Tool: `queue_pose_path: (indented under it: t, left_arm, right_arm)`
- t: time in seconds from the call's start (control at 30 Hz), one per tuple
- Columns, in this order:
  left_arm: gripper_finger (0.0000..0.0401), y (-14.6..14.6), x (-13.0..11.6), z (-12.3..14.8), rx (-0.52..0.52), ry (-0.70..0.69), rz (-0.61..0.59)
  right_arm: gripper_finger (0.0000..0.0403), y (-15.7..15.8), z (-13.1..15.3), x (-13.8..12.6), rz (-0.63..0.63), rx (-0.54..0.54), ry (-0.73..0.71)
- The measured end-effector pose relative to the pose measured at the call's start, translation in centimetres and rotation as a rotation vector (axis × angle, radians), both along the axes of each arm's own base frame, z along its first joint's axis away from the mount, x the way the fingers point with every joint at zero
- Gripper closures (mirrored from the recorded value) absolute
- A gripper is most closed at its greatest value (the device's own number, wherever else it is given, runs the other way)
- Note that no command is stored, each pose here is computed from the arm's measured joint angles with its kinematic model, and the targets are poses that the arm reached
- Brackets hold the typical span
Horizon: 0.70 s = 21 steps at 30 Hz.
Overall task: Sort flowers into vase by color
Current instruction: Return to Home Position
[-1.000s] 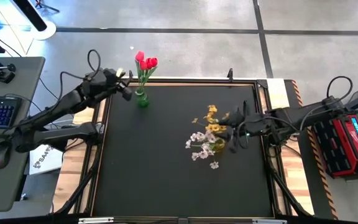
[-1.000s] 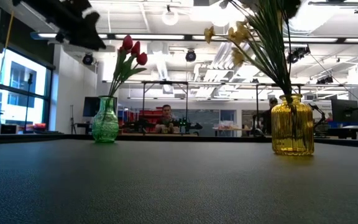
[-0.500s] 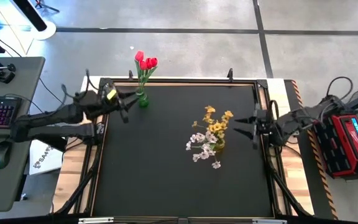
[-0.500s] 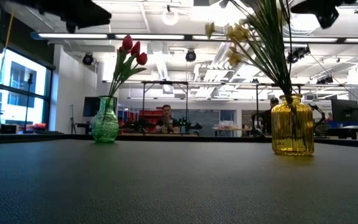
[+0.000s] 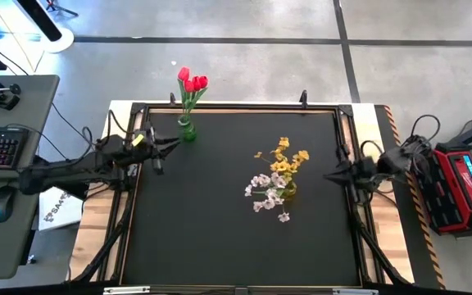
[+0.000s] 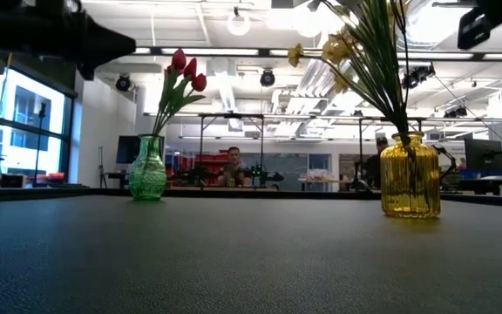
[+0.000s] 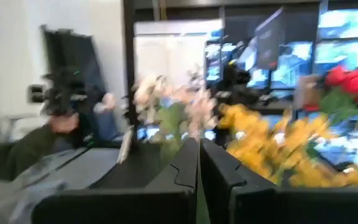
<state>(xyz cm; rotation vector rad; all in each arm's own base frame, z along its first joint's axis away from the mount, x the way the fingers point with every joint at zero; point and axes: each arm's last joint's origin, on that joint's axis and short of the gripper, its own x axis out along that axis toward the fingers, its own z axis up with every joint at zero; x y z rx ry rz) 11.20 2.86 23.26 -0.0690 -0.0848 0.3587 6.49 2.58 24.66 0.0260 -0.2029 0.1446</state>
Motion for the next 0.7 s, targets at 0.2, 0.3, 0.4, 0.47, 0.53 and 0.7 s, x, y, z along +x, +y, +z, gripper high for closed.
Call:
queue_pose_path:
  t: [0.2,0.3,0.4,0.47,0.53,0.7]
  left_arm:
    - [0.0386,0.3,-1.1,-2.5,-0.015,-0.048,-0.057]
    - [0.0399,0.5,-1.4,-3.9,-0.016,-0.054,-0.068]
    - [0.0399,0.6,-1.5,-5.3,-0.02,-0.059,-0.074]
    - [0.0399,0.6,-1.6,-5.5,-0.021,-0.039,-0.064]
    - [0.0399,0.7,-1.7,-5.5,-0.022,-0.034,-0.06]
    - [0.0398,0.7,-1.6,-5.7,0.001,-0.007,-0.058]
  right_arm:
    - [0.0397,0.5,-2.6,1.0,-0.006,0.012,0.059]
    - [0.0401,0.7,-3.5,1.4,-0.021,0.037,0.039]
    - [0.0401,0.9,-5.1,1.8,-0.025,0.045,0.059]
    - [0.0402,1.0,-5.9,2.0,-0.042,0.055,0.055]
    - [0.0402,0.9,-6.4,2.2,-0.098,0.069,0.05]
    - [0.0403,0.0,-6.3,2.3,-0.283,0.072,0.043]
